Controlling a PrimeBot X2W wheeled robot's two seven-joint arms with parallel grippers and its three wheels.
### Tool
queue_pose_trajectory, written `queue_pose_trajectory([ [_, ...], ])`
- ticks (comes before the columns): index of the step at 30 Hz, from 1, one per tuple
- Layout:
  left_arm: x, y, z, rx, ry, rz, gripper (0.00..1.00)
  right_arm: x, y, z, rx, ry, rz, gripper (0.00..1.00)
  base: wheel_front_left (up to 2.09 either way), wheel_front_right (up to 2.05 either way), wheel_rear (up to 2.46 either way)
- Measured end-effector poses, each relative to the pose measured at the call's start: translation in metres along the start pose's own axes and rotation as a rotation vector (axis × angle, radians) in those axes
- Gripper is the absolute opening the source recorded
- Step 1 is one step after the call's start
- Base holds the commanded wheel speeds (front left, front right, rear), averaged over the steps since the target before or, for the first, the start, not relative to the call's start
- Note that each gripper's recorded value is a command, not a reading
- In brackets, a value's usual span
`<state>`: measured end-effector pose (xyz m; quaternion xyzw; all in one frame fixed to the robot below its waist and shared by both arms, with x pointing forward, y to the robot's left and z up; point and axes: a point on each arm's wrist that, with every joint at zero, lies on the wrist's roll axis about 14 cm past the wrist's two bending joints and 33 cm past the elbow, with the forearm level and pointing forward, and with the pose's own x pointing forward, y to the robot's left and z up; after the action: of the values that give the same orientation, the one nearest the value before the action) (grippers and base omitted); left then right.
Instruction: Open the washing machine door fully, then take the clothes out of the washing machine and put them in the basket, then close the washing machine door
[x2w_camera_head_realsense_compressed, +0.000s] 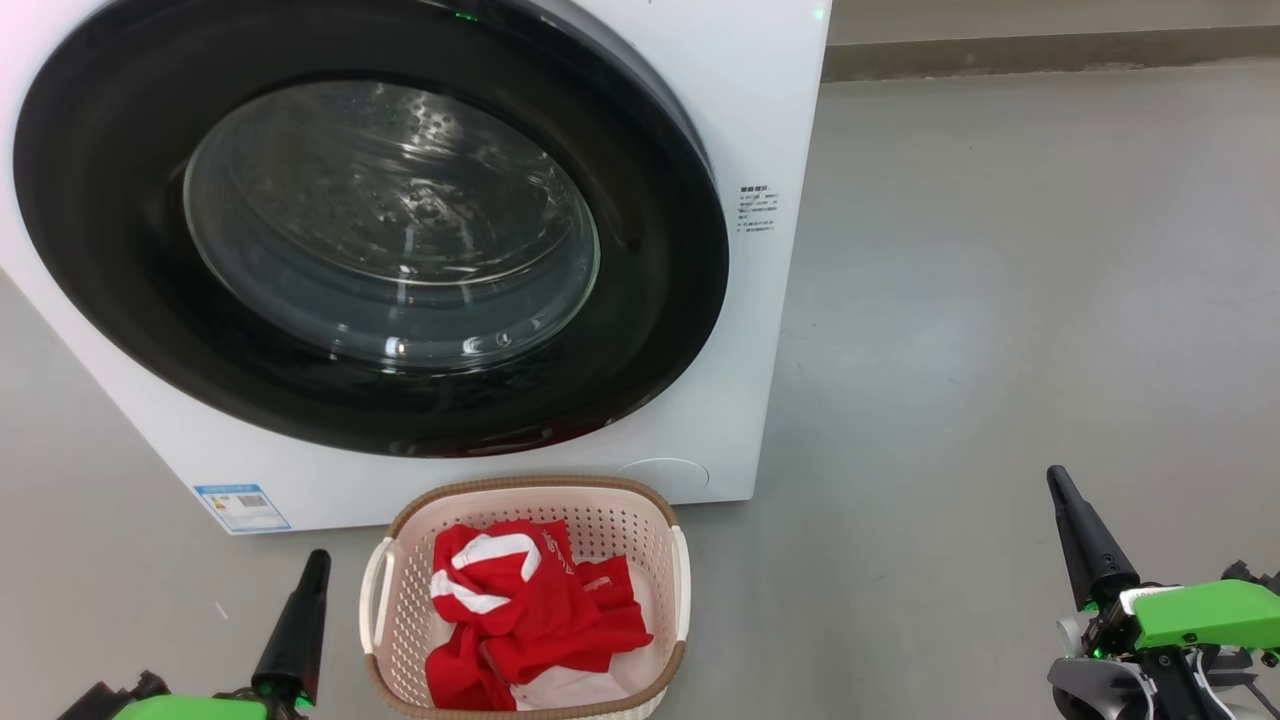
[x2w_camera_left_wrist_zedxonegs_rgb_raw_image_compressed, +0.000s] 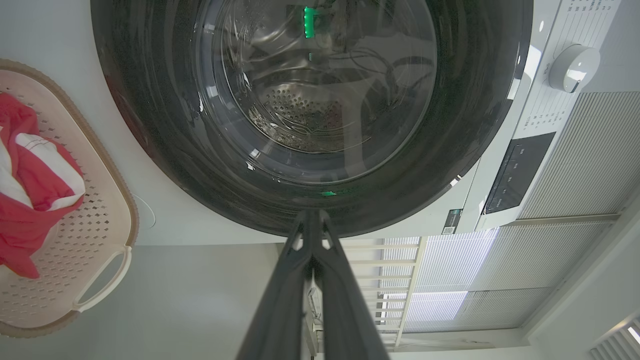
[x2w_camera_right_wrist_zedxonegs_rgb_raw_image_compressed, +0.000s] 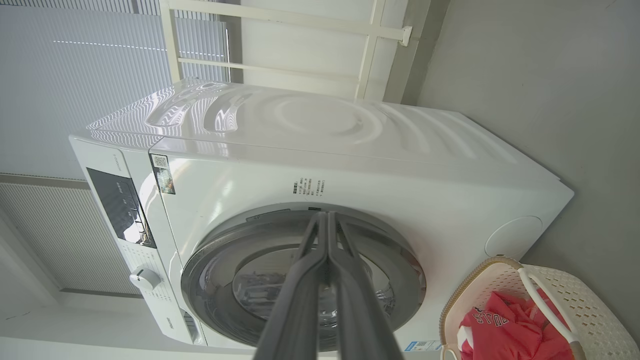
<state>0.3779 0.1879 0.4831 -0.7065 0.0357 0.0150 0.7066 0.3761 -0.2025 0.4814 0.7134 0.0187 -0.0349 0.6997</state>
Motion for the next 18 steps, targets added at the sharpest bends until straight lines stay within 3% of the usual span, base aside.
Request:
queue_pose_trajectory([
  [18,0.0,0.0,0.0,0.0,0.0,0.0,0.0,0.0,0.0,0.0,0.0,0.0,0.0,0.0,0.0,0.0,0.0],
])
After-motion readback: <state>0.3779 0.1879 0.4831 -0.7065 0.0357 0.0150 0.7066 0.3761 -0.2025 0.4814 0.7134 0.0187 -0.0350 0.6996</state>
